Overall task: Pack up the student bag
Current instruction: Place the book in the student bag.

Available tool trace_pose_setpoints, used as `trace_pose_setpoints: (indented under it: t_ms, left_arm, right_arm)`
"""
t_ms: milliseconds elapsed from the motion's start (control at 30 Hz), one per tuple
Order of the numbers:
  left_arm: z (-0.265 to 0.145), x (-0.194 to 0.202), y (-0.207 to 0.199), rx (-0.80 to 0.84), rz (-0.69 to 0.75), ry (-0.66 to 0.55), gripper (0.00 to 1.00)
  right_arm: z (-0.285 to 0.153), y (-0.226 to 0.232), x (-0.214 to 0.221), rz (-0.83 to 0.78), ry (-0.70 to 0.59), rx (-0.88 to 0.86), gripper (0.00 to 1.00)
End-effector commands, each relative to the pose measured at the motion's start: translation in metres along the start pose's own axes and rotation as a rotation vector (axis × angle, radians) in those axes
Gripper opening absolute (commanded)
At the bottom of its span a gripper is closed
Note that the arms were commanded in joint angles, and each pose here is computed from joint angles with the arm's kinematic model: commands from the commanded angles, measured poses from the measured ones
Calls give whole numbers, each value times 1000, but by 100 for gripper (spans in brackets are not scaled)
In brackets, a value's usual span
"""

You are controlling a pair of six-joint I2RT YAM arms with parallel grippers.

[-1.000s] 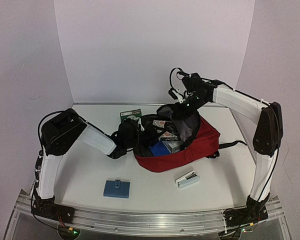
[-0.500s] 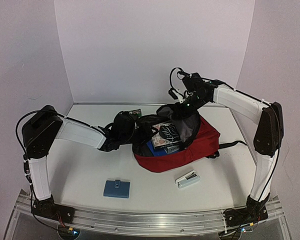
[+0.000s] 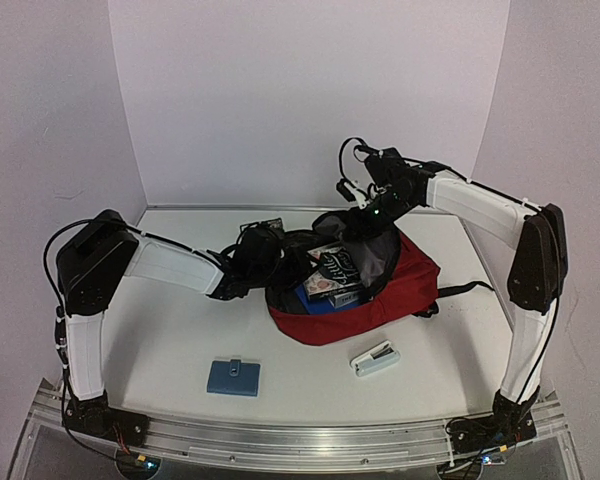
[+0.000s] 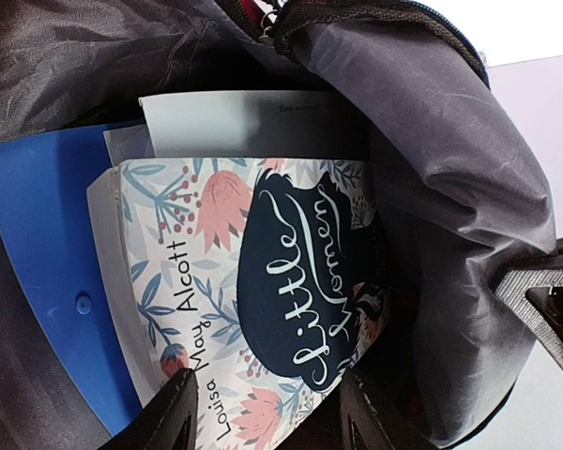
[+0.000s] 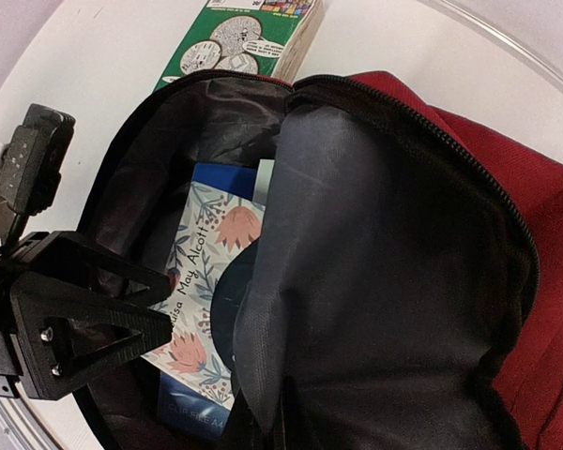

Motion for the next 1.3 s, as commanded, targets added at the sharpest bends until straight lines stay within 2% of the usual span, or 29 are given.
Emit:
trace_pose_setpoints:
  t_ms: [0,300,600,800,1067,1167,1267]
  left_arm:
    - [-12,-3,-11,-27,30,-51,52]
    - [-29,-3,-5,-126,20,-90,51]
    - [8,7,-2,-150,44,0,49]
    - [29,7,-29,-38,110,51,38]
    - [68,15,-50,69,143,154,34]
    - [71,17,-54,96,166,179,35]
    - [47,11,-64,97,229,153,43]
  right_arm:
    - [-31,19,-20,-50,-113,-60,0]
    - [-29,19,-18,-50,-107,-65,0]
    - [-30,20,-17,-47,-106,-74,0]
    - [-26,21,-13,-39,-92,-86,0]
    - [-26,21,-11,-36,-88,-91,0]
    - [-26,19,-9,-41,-87,-77,0]
    - [-23,11,-2,-50,-70,-33,0]
Point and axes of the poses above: each gripper's point midway between its finger pads, its own z axis out along the fingers, its own y axis along the line the jaws close on, x = y × z, the point moved 5 cm from there along -z, back along the fingers, and after that the axes turned 1 degree about z, right-handed, at the moved point
